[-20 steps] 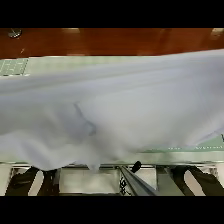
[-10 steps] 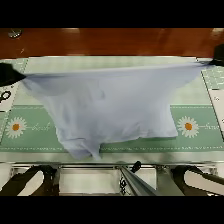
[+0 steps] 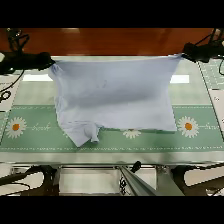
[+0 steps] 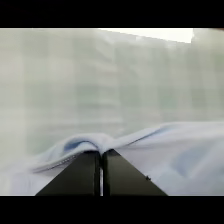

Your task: Fold the shirts.

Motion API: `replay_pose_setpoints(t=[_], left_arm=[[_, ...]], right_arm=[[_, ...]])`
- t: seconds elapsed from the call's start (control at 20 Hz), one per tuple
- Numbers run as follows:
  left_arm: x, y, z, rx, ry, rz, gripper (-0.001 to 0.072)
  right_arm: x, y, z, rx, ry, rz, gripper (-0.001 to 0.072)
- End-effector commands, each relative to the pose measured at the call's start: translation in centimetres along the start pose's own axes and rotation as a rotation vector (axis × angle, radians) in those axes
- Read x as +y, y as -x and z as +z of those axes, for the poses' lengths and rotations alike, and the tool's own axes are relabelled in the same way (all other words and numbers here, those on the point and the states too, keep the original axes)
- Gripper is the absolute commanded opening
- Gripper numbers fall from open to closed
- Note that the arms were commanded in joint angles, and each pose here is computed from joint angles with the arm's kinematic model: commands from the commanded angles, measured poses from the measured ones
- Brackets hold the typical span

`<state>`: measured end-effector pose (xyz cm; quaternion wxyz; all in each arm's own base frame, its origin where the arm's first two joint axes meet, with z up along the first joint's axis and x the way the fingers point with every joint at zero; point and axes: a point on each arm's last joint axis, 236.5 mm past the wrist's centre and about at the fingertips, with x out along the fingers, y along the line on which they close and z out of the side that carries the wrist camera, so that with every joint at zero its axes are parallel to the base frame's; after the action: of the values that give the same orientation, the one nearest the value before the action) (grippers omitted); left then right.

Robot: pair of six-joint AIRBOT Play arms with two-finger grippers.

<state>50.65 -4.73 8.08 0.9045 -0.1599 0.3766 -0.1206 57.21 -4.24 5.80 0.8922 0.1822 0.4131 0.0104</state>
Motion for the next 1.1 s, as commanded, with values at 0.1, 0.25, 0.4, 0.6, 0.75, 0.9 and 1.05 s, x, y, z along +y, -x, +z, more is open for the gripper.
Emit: replay_pose_setpoints(t=[0.1,0.25,0.4,0.6,0.75,0.9,1.05], left_arm=[[2.7,-7.2,-1.3,-0.028,0.017,0.057,0.0016],[3.0,-8.4,-3.7,0.052,0.013,0.053,0.0016],[3.4,-6.7,-4.4,0.151,-0.033,0.046,0.0015],[3.5,-3.9,-10.0,0.436,0.05,0.011,0.0015],[7.0,-2.4,-15.3,0.669,0.058,0.141,0.0015],[6.9,-2.9,-16.7,0.719,0.067,0.135,0.0015],[6.7,-3.2,-16.4,0.703,0.057,0.136,0.0016]], right_arm=[[-1.5,-6.3,-2.1,0.023,-0.018,-0.018,0.0027],[-2.9,-7.0,-4.7,0.123,0.007,-0.055,0.0027],[-3.0,-5.7,-7.4,0.251,0.032,-0.07,0.0027],[-2.8,-3.0,-12.8,0.504,0.036,-0.067,0.0027],[-4.2,-1.6,-15.0,0.617,0.06,-0.122,0.0027],[-4.4,-1.0,-15.8,0.658,0.055,-0.133,0.0027],[-4.2,-0.6,-16.3,0.683,0.037,-0.132,0.0027]])
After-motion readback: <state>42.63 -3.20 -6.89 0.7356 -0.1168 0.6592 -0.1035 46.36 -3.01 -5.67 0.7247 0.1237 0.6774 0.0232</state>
